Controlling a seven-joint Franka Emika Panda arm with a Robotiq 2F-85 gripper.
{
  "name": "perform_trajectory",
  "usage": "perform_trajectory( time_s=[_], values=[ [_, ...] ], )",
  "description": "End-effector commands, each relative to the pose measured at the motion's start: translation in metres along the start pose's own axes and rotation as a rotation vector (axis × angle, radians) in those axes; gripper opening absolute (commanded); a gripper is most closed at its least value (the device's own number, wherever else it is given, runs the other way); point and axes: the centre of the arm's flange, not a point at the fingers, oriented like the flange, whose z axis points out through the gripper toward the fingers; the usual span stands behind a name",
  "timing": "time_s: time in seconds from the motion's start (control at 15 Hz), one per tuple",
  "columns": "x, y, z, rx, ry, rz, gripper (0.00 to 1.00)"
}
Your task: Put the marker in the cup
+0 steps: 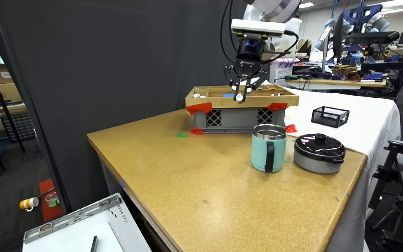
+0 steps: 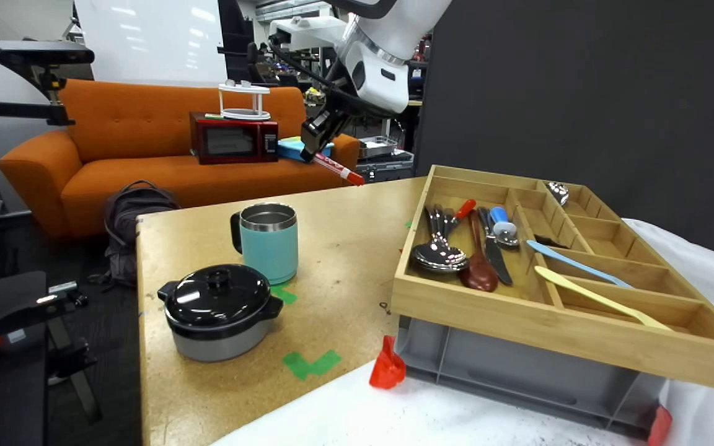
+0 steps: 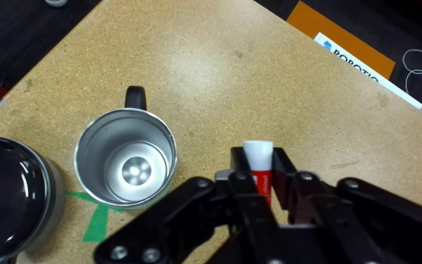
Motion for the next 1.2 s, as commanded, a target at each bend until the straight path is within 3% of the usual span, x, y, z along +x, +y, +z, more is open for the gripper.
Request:
perform_trajectory(
  time_s=[0.0,0.67,1.13],
  values=[
    [0.010,0.018,-0.012,0.000,-0.107,0.055,0.05],
    [-0.013,0.066,-0.030,-0.093,-0.450,0.015,0.05],
    [-0.010,0.067,0.021,-0.183,-0.591,-0.012,0.05]
  ],
)
